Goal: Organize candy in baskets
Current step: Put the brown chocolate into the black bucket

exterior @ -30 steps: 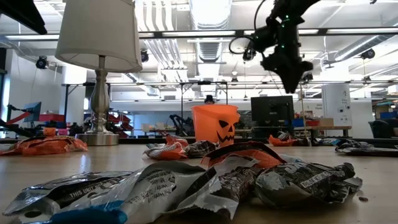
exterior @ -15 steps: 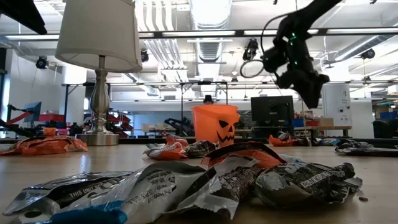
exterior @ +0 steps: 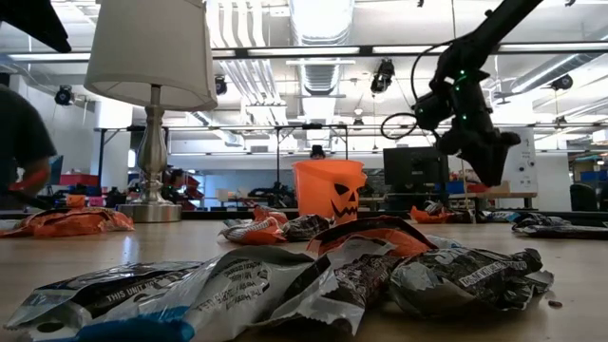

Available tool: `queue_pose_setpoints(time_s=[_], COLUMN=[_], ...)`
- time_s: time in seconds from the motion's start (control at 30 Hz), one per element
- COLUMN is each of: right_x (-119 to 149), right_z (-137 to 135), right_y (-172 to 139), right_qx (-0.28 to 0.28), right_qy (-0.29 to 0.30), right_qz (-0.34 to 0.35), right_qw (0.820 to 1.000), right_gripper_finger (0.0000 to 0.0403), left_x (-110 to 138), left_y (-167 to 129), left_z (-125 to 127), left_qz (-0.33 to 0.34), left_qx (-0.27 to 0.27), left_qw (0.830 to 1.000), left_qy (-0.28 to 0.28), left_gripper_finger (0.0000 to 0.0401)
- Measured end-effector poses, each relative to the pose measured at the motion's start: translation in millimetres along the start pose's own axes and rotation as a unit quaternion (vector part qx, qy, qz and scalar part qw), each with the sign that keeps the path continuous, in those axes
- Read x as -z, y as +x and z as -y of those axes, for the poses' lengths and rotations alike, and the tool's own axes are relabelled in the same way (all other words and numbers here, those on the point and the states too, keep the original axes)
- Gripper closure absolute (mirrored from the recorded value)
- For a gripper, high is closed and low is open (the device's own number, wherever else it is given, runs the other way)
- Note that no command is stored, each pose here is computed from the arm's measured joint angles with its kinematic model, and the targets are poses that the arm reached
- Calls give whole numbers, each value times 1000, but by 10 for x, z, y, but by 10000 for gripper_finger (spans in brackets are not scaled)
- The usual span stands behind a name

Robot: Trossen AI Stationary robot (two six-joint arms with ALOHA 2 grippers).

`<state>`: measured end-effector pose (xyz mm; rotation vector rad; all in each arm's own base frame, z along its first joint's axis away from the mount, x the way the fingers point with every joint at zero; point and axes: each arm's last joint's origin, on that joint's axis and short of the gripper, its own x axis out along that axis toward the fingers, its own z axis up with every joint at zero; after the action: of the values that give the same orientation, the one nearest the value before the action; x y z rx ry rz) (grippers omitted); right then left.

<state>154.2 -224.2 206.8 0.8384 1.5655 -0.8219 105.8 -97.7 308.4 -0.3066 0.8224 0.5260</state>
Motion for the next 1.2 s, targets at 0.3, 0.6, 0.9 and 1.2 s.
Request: queue_pose_setpoints(time_s=[0.3,0.6,0.9,1.2], right_x=[142,174,94,80], right_z=[-6,-23,32,27], right_y=[10,-34,-28,54], right_qx=[-33,-68,30,29], right_qy=[-9,-28,21,44], right_qz=[11,29,63,76], right_qw=[999,997,997,996], right_gripper_finger=[287,263,214,213], left_x=[-1,-1,-3,-5], left_y=[0,0,0,0], left_z=[7,6,13,22], left_qz=[1,1,2,3], left_qx=[3,3,6,9], left_qw=[1000,1000,1000,999], left_qy=[-5,-9,-29,-34], left_gripper_finger=[275,275,275,275])
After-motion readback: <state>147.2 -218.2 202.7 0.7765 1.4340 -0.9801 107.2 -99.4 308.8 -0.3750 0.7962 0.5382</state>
